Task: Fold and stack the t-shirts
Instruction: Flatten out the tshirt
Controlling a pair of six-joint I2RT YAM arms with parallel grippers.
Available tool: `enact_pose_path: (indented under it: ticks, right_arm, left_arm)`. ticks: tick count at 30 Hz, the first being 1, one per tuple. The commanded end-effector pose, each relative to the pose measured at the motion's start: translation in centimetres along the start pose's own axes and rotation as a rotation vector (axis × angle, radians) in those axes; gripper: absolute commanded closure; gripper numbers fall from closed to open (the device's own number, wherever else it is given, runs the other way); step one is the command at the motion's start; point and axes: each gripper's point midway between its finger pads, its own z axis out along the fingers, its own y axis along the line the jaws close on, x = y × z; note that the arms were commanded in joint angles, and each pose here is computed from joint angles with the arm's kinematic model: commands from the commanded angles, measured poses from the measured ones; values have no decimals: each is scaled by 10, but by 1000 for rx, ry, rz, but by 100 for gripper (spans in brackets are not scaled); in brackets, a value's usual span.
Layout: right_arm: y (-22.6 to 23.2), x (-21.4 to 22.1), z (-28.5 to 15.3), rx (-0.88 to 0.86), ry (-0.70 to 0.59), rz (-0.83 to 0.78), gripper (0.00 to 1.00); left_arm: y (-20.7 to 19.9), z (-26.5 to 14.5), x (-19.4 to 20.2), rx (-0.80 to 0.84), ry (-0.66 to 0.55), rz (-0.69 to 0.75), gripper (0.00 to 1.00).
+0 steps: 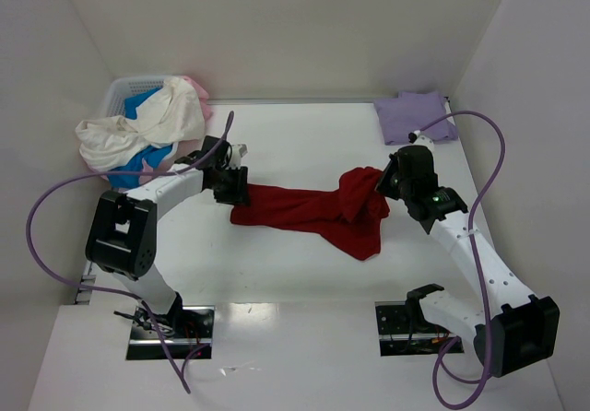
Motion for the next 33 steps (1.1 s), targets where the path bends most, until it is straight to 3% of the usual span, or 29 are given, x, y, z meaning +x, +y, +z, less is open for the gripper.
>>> enact_pose_path:
  ticks: [1,6,12,16,21,22,23,24,25,27,28,33]
  right_arm:
    - [11,-20,-5,-49,-79,25,98]
    - [11,-20,-5,-49,-79,25,98]
    - [10,-19,-4,-49,-79,25,98]
    - [9,-19,-4,-48,-79,16,98]
    - [8,-15,1,-38,-64,13,98]
    - [8,-15,1,-38,-64,13,98]
    - [6,-16,1,-31,-69,14,98]
    - [6,-16,1,-30,-69,14,98]
    - [6,-16,1,-30,-69,14,98]
    - [6,-16,1,-30,-69,14,98]
    - [6,-16,1,-30,-69,14,98]
    - [6,-16,1,-30,-69,14,98]
  left_arm:
    - [8,6,8,-28,34,3,68]
    - [0,0,2,-8,10,19,99]
    - [-17,-21,6,41,26,46,100]
    - [-64,-63,18,204,33,133,100]
    - [-88,-83,76,281,229,159,100]
    - [-89,-83,86,280,263,163,93]
    - [-87,-79,108,272,326,153,67]
    - [-86,-82,106,257,286,144,40]
    - [-89,-85,102,262,263,134,28]
    - [-85,-87,90,204,206,118,18]
    - [-90,-92,69,197,122,109,3]
    - [-91,-82,30,142,-14,21,0]
